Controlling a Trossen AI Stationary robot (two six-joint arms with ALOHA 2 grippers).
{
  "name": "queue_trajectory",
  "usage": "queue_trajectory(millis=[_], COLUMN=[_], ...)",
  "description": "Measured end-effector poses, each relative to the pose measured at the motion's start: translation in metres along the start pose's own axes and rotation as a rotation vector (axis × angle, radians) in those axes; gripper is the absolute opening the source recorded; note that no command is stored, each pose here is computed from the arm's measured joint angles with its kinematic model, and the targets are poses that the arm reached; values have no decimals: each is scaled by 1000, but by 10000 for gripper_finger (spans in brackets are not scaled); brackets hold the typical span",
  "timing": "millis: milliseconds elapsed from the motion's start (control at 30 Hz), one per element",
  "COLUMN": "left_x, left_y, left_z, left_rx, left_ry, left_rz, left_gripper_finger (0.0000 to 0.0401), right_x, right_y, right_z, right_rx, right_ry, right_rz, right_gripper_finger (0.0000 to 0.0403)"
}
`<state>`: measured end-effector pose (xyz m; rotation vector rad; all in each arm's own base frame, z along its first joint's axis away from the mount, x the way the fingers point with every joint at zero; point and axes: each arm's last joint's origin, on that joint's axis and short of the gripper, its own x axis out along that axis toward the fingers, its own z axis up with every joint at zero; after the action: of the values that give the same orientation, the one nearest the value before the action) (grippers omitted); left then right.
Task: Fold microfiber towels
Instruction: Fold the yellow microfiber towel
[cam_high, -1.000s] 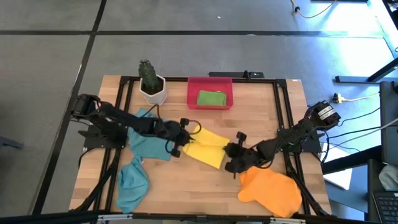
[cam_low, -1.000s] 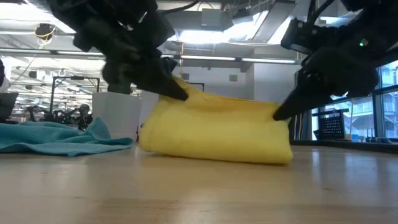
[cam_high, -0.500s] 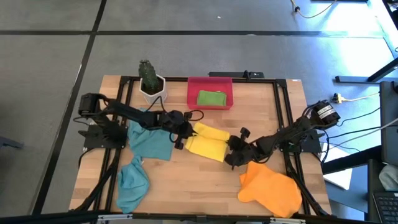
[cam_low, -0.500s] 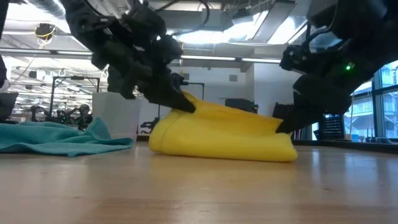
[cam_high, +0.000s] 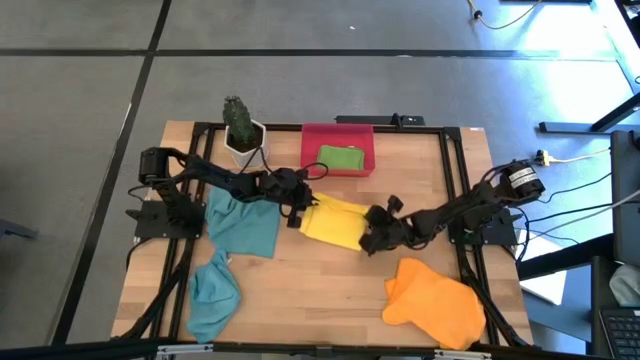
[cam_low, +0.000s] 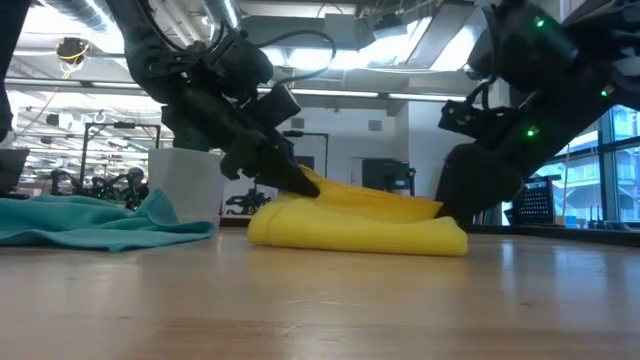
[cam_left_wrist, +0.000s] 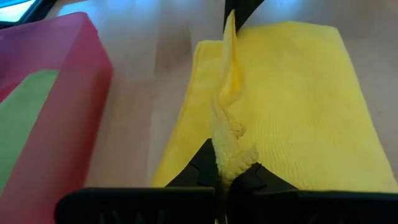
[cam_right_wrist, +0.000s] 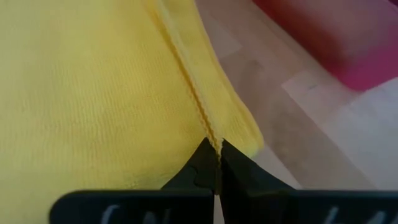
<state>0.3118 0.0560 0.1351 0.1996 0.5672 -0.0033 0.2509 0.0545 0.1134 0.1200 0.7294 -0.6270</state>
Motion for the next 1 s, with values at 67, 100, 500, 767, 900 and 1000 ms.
queue_trajectory(millis=[67,100,500,767,900,1000], left_x=[0,0,-2,-11,-14,-13], left_y=[0,0,5,3,-8,-27], left_z=[0,-1,0,12,22,28], left_rx=[0,0,-1,2,-11,-18], left_ry=[6,7,41,-7,-64,-108], left_rz=[11,12,164,172,119,19], left_gripper_finger=[1,3,85,91,91,91], right_x=[2,2,5,-3,-14,-22], right_y=[-1,-1,-5,-8,-15,-19], right_z=[2,3,7,13,21,27], right_rx=[-8,-8,-16,-31,-25,-7], right_ry=[-10,-13,-27,-42,-72,-100], right_rz=[1,0,-33,-31,-66,-66], right_gripper_finger=[9,12,84,135,149,151])
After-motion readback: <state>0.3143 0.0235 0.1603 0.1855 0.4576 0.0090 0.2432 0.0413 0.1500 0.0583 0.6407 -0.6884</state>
